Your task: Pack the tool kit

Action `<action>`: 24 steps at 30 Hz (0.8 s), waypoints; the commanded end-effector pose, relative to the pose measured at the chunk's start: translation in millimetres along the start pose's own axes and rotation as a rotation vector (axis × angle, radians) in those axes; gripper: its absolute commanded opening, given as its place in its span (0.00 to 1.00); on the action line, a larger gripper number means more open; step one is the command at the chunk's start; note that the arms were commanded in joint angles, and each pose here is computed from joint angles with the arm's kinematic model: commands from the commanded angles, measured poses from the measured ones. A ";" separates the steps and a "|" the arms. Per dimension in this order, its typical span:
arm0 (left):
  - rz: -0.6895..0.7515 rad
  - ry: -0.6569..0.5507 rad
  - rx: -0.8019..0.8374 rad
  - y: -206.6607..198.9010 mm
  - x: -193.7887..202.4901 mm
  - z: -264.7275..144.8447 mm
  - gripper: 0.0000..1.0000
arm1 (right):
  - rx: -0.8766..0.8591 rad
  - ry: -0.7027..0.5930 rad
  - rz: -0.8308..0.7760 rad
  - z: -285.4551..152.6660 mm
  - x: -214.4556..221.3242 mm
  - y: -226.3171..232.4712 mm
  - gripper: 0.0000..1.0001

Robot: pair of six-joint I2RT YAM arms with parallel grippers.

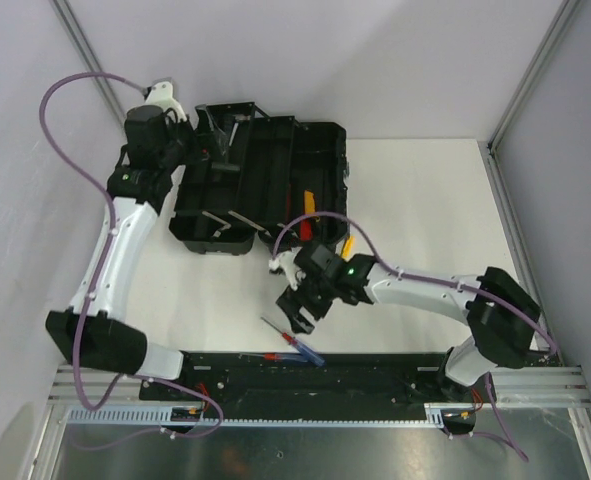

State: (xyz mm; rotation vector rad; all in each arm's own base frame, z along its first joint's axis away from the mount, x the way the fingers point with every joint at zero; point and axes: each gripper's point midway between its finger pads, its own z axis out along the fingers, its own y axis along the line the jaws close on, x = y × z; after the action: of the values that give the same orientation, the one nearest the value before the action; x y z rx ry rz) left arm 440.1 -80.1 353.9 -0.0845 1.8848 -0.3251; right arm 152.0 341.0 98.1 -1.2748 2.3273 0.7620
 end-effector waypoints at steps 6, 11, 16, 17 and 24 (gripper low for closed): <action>-0.031 -0.028 0.017 -0.2 14.8 -50.2 0.99 | 0.153 0.081 -0.086 46.0 32.9 11.6 0.79; -0.036 -0.003 0.016 2.5 31.3 -60.4 0.99 | 0.256 0.088 -0.090 64.6 44.3 13.4 0.73; -0.029 0.010 0.011 4.3 38.1 -63.5 1.00 | 0.379 0.081 -0.062 74.3 52.5 4.6 0.57; -0.029 0.010 0.011 4.4 37.9 -63.7 1.00 | 0.409 0.075 -0.051 73.9 52.6 0.6 0.49; -0.025 0.013 0.018 2.8 35.1 -60.6 0.99 | 0.470 0.005 -0.059 57.7 37.0 -2.6 0.02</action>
State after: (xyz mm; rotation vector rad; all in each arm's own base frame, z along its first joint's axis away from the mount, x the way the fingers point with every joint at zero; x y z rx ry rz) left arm 373.9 -73.0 322.9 -0.1081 1.9379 -0.3420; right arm 119.9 358.5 21.6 -1.2069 2.3275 0.2680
